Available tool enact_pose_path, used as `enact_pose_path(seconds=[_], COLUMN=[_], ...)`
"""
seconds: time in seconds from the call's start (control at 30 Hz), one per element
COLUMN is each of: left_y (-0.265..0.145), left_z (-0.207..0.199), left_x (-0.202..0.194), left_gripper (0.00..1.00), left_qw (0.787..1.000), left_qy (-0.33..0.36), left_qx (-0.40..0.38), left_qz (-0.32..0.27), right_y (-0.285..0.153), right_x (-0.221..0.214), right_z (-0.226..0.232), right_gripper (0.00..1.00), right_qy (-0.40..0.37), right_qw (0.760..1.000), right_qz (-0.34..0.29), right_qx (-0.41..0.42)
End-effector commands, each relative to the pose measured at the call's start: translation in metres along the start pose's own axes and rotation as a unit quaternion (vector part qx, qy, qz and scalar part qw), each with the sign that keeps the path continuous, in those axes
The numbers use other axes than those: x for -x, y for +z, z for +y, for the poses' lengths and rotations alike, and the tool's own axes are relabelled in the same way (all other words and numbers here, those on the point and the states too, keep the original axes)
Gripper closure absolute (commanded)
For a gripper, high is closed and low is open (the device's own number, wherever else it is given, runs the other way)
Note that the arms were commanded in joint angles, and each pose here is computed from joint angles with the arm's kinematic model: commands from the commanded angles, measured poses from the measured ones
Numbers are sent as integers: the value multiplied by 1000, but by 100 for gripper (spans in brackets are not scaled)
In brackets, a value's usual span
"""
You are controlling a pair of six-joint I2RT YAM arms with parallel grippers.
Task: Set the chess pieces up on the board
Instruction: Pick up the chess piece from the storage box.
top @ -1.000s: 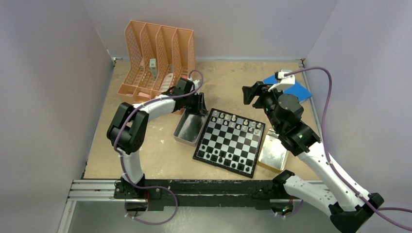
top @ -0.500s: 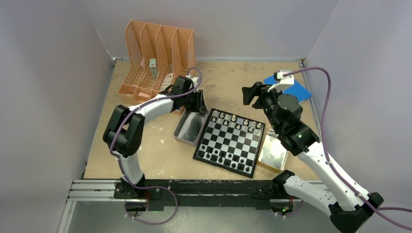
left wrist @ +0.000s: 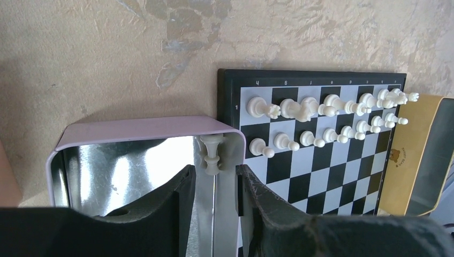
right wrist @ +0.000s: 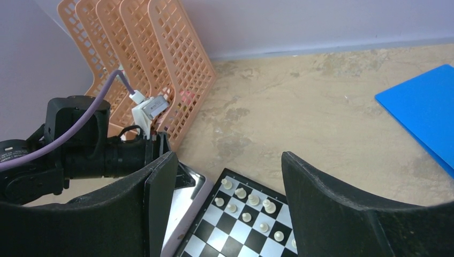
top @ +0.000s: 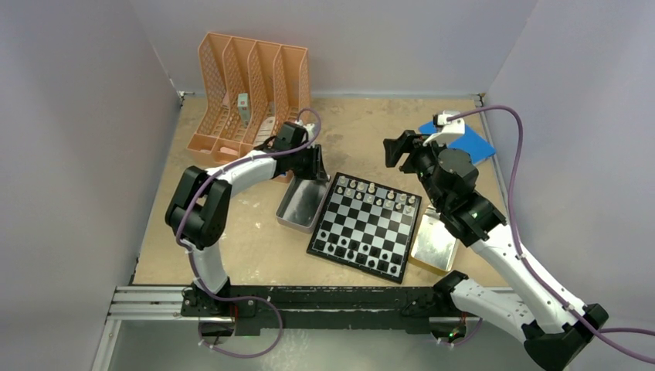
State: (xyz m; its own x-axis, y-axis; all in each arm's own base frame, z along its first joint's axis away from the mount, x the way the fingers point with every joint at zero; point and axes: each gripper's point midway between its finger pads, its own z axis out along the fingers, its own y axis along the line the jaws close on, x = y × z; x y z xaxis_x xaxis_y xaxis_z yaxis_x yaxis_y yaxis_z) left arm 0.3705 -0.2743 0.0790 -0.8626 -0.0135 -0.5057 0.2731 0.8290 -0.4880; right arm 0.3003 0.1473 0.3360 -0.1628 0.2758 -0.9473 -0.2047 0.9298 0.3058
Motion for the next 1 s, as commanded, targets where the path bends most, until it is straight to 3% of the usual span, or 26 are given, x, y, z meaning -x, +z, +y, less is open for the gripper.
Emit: enact_pose_path(seconds=[0.0, 0.63, 0.97], left_y=[7, 34, 30], left_z=[-10, 3, 26], left_x=[11, -14, -14], left_gripper=[67, 67, 69], left_qw=[999, 999, 998], left_qy=[19, 23, 38], left_qx=[-24, -25, 52], left_qz=[-15, 27, 25], right_y=[0, 8, 9], right_x=[15, 8, 8], right_z=[2, 2, 1], right_gripper=[26, 26, 26], right_qy=[2, -6, -10], right_qw=[1000, 1000, 1000], right_qz=[-25, -16, -15], right_qx=[3, -1, -3])
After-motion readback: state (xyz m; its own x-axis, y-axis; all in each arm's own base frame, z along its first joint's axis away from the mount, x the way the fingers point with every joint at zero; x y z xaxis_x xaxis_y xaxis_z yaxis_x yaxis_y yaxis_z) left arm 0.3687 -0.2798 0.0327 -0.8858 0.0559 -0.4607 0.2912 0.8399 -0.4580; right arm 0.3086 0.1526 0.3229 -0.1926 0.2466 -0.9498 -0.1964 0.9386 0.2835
